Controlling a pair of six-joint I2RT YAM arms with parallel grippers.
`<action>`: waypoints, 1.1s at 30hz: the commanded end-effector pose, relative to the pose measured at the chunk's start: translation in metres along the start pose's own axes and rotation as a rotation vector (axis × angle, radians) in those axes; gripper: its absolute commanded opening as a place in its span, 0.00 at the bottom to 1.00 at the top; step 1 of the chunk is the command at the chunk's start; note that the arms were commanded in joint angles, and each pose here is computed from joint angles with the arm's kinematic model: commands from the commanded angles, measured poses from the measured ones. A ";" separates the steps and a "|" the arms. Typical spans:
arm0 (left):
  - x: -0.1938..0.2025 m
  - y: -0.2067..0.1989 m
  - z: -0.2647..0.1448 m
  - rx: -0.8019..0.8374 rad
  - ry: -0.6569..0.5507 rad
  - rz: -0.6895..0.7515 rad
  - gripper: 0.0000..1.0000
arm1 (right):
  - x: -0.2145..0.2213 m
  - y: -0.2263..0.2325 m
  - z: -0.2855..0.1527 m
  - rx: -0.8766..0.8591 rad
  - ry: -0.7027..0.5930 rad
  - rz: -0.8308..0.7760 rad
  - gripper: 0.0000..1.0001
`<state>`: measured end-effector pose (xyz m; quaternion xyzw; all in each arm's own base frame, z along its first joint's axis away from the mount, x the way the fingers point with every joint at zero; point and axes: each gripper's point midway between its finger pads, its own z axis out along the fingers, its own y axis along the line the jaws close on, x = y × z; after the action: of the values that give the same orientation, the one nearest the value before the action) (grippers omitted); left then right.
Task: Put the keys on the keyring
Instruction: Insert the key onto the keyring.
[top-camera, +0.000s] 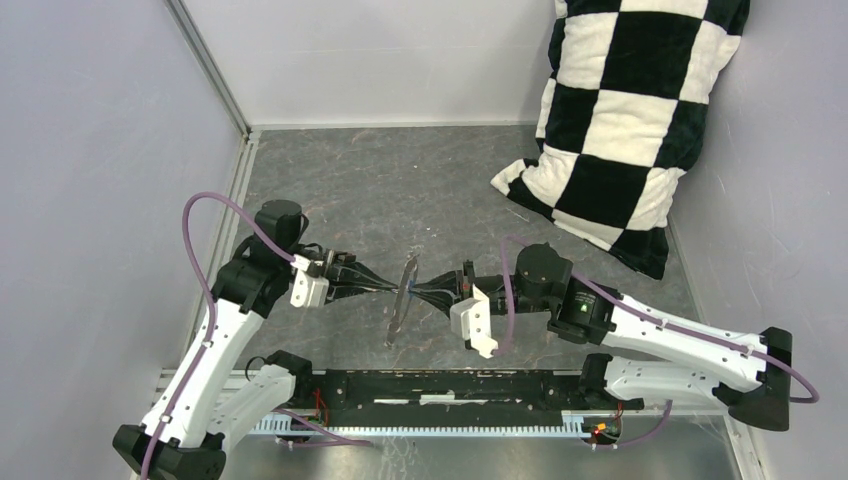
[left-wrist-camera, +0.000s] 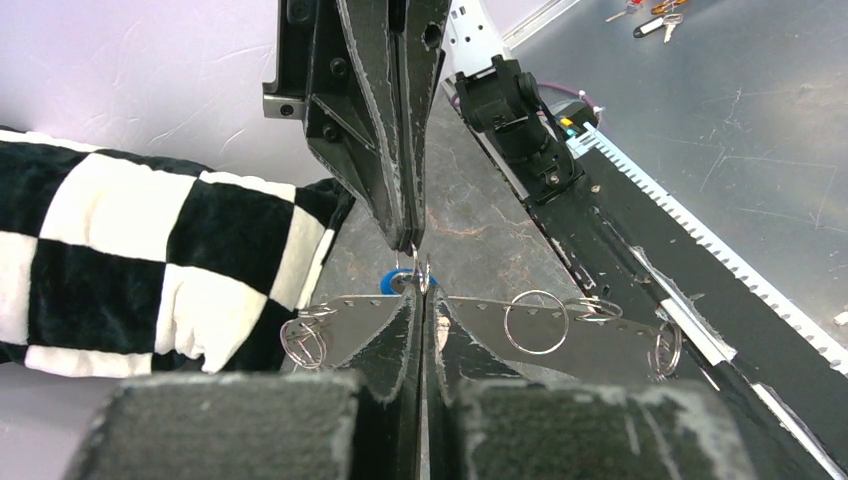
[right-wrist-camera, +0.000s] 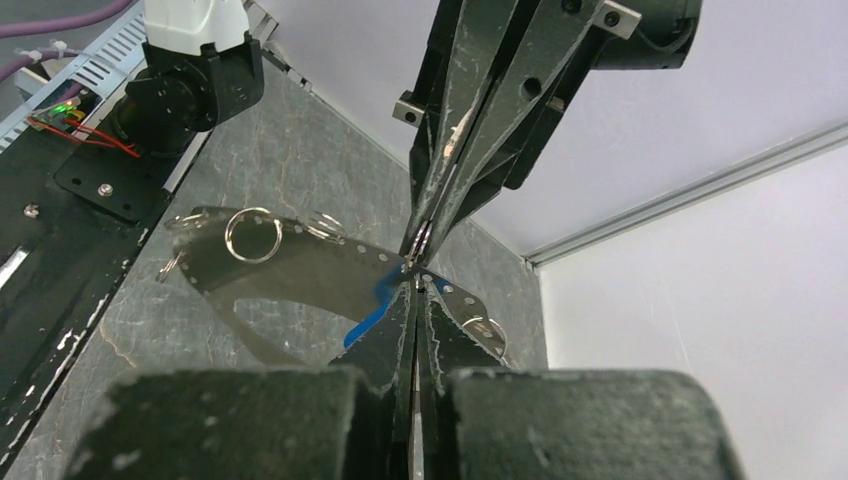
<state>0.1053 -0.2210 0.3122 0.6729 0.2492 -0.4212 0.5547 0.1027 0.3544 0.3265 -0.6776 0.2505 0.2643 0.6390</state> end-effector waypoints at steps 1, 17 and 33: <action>-0.019 0.004 0.001 0.008 -0.020 0.071 0.02 | -0.004 0.002 0.003 -0.014 -0.019 0.001 0.01; -0.030 0.003 0.003 0.035 -0.068 0.048 0.02 | -0.011 0.001 0.003 0.009 -0.065 0.012 0.01; -0.030 0.001 0.004 0.043 -0.072 0.050 0.02 | -0.009 -0.006 -0.003 0.042 -0.036 -0.011 0.01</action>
<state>0.1024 -0.2223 0.3240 0.6753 0.2346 -0.4202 0.5589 0.0989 0.3536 0.3269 -0.6680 0.2484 0.2781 0.6440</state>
